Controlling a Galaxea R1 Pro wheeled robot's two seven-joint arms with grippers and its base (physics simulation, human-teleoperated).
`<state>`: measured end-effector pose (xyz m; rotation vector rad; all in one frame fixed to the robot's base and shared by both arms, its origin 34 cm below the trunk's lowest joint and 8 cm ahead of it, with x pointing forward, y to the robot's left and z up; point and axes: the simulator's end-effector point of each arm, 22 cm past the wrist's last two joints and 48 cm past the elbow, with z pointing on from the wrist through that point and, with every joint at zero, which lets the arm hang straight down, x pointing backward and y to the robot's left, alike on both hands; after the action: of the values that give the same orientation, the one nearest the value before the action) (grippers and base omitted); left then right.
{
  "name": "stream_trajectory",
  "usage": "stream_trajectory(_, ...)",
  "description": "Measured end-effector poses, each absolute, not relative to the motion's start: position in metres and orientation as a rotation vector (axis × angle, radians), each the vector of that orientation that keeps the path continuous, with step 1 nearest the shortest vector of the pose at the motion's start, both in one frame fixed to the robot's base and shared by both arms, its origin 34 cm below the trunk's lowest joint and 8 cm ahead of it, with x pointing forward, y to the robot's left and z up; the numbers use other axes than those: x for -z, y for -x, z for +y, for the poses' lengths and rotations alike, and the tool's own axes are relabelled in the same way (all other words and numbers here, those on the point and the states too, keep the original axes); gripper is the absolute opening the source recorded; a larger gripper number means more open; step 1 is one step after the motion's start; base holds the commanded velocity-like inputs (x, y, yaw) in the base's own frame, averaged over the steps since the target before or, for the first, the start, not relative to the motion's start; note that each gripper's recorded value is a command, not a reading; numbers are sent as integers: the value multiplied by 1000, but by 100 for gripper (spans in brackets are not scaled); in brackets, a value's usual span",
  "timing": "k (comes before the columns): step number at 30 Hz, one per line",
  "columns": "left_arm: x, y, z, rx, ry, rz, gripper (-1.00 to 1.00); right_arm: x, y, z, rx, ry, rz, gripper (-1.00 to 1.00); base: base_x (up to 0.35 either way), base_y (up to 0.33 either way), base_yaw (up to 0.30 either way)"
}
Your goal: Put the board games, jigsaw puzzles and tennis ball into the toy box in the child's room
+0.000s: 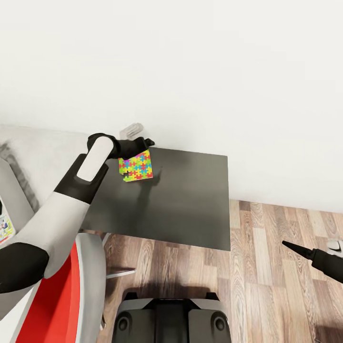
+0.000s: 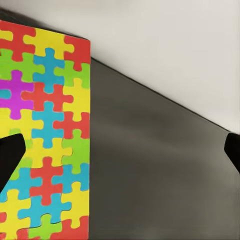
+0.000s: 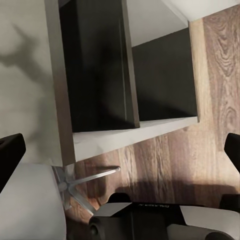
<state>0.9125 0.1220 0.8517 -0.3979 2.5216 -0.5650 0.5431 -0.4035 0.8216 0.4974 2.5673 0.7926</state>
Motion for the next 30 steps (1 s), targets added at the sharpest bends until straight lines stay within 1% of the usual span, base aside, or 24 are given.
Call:
stream_trajectory(15, -854, -914, 153, 592, 477, 2516, 100, -823, -544, -405, -785, -491, 2569, 100, 0, 0, 0)
stream_trajectory(27, -848, -914, 204, 508, 546, 2526, 100, -825, -546, -407, -781, -480, 2572, 100, 0, 0, 0)
stream_trajectory(30, -847, -913, 208, 497, 552, 2527, 100, -825, -546, -407, -781, -480, 2573, 100, 0, 0, 0)
